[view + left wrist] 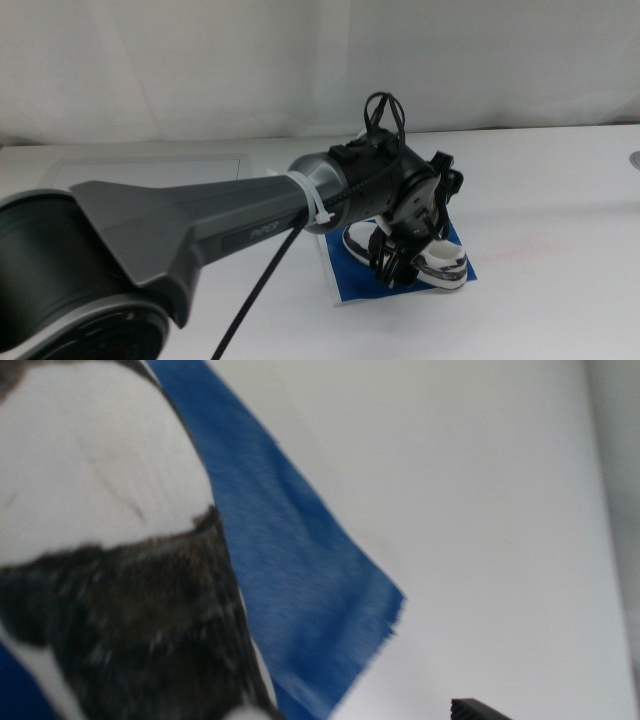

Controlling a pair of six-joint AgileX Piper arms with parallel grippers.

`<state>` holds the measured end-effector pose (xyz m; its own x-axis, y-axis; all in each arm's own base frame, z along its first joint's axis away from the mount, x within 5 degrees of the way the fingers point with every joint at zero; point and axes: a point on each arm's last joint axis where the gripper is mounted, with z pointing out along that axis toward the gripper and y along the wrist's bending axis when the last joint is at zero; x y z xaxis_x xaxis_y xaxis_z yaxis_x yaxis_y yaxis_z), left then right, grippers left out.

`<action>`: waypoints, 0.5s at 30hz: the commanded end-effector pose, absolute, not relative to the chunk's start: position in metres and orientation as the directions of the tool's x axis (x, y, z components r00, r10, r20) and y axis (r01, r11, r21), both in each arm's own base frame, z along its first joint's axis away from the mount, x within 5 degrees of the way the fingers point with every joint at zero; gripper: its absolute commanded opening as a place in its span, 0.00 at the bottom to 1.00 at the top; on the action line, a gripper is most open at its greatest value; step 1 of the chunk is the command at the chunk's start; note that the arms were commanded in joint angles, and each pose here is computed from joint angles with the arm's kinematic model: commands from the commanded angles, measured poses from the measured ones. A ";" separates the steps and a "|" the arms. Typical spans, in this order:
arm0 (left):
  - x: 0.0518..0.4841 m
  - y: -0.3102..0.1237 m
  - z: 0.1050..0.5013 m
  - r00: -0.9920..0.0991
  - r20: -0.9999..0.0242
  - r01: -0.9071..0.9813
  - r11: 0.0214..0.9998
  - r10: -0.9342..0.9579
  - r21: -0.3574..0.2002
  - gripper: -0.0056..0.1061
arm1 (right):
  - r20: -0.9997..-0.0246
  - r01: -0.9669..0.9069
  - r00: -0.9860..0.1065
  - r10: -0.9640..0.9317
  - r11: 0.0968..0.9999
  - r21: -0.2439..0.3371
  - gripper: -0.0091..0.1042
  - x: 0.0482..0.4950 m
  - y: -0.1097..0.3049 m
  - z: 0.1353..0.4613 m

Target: Use one arm to grab the shoe from the table and place it on the mat.

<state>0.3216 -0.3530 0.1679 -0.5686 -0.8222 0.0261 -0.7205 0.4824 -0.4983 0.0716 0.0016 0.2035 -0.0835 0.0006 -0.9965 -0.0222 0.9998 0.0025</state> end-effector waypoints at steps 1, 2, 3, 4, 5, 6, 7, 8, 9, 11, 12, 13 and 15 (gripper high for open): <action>0.323 -0.351 0.186 -0.576 0.024 -0.695 0.474 -0.817 -0.540 0.88 | -0.994 -0.018 -0.112 -0.006 1.000 -0.004 0.06 0.071 0.001 0.191; 0.322 -0.350 0.191 -0.575 0.025 -0.694 0.472 -0.817 -0.544 0.87 | -0.994 -0.018 -0.112 -0.006 1.000 -0.004 0.06 0.071 0.001 0.191; 0.321 -0.349 0.196 -0.573 0.026 -0.695 0.470 -0.819 -0.544 0.85 | -0.994 -0.018 -0.112 -0.006 1.000 -0.004 0.06 0.071 0.001 0.191; 0.320 -0.347 0.202 -0.572 0.025 -0.696 0.468 -0.820 -0.545 0.83 | -0.994 -0.018 -0.112 -0.006 1.000 -0.004 0.06 0.071 0.001 0.191; 0.318 -0.345 0.208 -0.568 0.022 -0.699 0.468 -0.822 -0.540 0.81 | -0.994 -0.018 -0.112 -0.006 1.000 -0.004 0.06 0.071 0.001 0.191; 0.317 -0.342 0.214 -0.567 0.016 -0.700 0.471 -0.824 -0.536 0.78 | -0.994 -0.018 -0.112 -0.006 1.000 -0.004 0.06 0.071 0.001 0.191; 0.316 -0.340 0.220 -0.567 0.005 -0.696 0.476 -0.824 -0.537 0.75 | -0.994 -0.018 -0.112 -0.006 1.000 -0.004 0.06 0.071 0.001 0.191; 0.315 -0.338 0.225 -0.569 -0.014 -0.688 0.486 -0.822 -0.539 0.72 | -0.994 -0.018 -0.112 -0.006 1.000 -0.004 0.06 0.071 0.001 0.191; 0.315 -0.335 0.231 -0.572 -0.032 -0.677 0.494 -0.820 -0.546 0.69 | -0.994 -0.018 -0.112 -0.006 1.000 -0.004 0.06 0.071 0.001 0.191; 0.314 -0.331 0.240 -0.583 -0.069 -0.652 0.517 -0.810 -0.555 0.63 | -0.994 -0.018 -0.110 -0.006 1.000 -0.004 0.06 0.071 0.001 0.191; 0.314 -0.329 0.246 -0.590 -0.085 -0.638 0.528 -0.803 -0.561 0.60 | -0.994 -0.018 -0.110 -0.006 1.000 -0.004 0.06 0.071 0.001 0.191; 0.313 -0.327 0.250 -0.600 -0.104 -0.620 0.544 -0.793 -0.565 0.58 | -0.994 -0.018 -0.110 -0.006 1.000 -0.004 0.06 0.071 0.001 0.191; 0.313 -0.325 0.259 -0.620 -0.143 -0.581 0.574 -0.771 -0.576 0.53 | -0.994 -0.018 -0.110 -0.006 1.000 -0.004 0.06 0.071 0.001 0.191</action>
